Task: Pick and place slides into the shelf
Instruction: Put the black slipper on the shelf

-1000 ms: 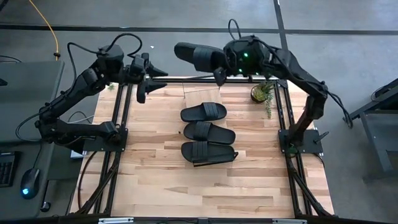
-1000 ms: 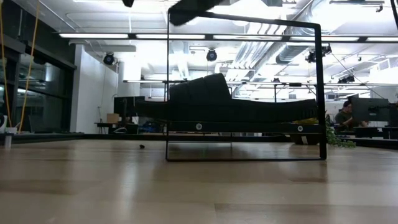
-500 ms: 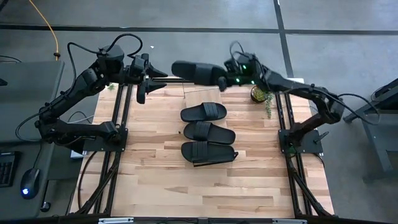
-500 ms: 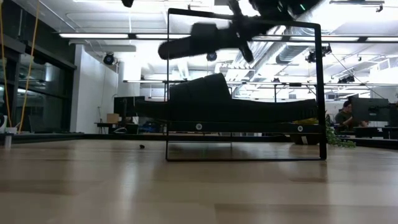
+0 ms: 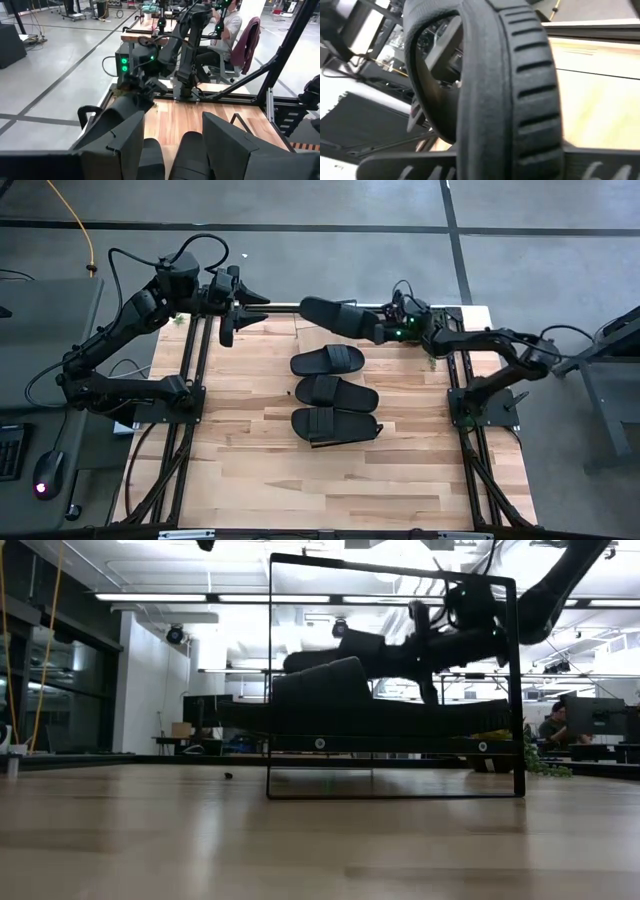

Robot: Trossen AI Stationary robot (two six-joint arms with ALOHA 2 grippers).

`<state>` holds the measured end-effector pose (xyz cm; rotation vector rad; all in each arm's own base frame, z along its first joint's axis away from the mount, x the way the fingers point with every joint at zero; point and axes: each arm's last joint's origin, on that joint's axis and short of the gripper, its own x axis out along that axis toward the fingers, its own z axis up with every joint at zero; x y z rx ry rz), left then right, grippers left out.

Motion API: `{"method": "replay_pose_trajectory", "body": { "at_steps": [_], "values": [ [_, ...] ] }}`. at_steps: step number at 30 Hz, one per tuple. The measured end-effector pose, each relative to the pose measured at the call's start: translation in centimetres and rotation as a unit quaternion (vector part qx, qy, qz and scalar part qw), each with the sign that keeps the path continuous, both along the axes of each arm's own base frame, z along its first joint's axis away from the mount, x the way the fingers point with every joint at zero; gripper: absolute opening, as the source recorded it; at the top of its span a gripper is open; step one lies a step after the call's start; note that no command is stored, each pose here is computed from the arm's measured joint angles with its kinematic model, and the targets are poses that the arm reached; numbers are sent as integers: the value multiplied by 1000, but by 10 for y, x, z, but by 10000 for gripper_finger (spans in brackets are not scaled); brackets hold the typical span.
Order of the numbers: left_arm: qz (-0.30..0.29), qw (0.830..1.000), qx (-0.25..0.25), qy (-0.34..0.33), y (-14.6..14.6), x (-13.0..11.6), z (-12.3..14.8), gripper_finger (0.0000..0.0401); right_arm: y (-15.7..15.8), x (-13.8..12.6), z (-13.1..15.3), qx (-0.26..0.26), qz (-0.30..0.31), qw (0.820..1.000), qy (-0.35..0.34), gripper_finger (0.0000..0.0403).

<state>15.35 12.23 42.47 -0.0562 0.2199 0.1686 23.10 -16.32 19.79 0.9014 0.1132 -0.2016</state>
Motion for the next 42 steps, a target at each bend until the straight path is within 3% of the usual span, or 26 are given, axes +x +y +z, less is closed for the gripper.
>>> {"method": "replay_pose_trajectory", "body": {
  "at_steps": [15,23,42],
  "values": [
    [-5,1000,-12,5,-1,0,-2,184,-39,53,-39,36,68,997,31,14],
    [-5,1000,-12,5,-1,0,-2,184,-50,47,-55,67,60,992,85,14],
    [-6,1000,-22,18,-1,-1,-5,184,-49,43,-49,77,67,991,86,14]
  ]
}}
